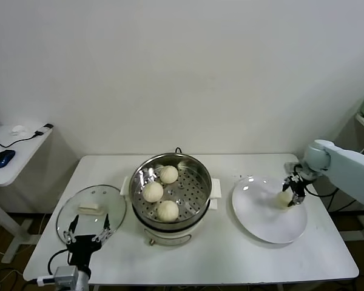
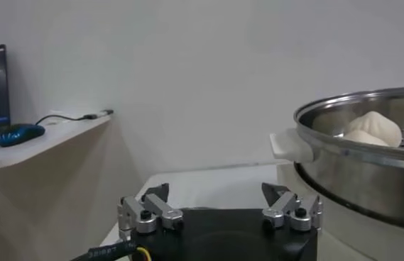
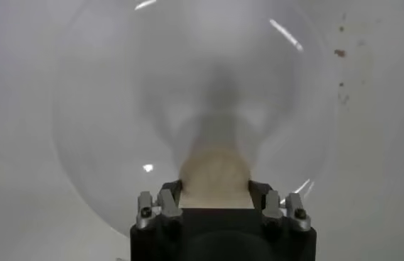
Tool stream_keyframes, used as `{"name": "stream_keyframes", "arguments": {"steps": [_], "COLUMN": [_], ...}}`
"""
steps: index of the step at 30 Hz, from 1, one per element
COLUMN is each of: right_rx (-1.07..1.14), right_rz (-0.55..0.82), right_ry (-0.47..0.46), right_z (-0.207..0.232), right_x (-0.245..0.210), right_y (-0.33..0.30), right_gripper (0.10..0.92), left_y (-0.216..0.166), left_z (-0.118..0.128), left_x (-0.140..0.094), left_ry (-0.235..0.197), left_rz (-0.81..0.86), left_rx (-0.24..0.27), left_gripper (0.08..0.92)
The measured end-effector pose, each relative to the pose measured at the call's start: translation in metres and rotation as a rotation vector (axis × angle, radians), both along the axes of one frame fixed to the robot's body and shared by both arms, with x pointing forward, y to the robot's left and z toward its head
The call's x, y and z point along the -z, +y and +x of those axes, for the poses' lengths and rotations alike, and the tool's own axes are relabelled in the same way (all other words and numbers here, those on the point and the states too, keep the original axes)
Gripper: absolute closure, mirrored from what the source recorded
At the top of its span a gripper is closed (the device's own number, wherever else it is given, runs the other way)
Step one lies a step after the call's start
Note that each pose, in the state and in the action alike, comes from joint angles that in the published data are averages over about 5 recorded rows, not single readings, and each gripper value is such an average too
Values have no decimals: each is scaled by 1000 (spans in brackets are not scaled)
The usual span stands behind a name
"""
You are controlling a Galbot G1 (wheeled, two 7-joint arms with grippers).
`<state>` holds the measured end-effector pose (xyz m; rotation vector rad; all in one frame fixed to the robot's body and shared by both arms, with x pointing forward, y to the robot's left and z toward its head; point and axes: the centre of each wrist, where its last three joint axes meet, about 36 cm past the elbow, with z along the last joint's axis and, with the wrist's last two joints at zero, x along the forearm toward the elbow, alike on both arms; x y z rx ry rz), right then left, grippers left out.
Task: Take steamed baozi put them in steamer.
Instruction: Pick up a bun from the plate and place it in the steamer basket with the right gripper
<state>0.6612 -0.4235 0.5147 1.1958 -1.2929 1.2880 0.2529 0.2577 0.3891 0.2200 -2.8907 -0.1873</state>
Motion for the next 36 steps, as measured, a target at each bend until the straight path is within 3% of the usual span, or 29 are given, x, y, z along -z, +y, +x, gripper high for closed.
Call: {"name": "stream_keyframes", "arguments": {"steps": [11,19,26,36], "right_rx": [-79,-155,-207,-207], "right_rz": [123,231,247,181], "right_ry": [-69,-83,-50,11], "right_z": [19,2,-17,-27], "right_x": [-141,-224,-225,-161], "right_y": [94,198,285,341], "right_gripper": [377,377,377,377], "left_y": [-2,-4,-5,-5], "left_z": [0,3,3,1], "left_x": [-4,-9,-9,-9], "left_ry": [-13,-28,-29,-30], "left_rz": [-5,-11,-15,-22], "left_rx": [8,18,21,16], "left_gripper": [177,177,177,177]}}
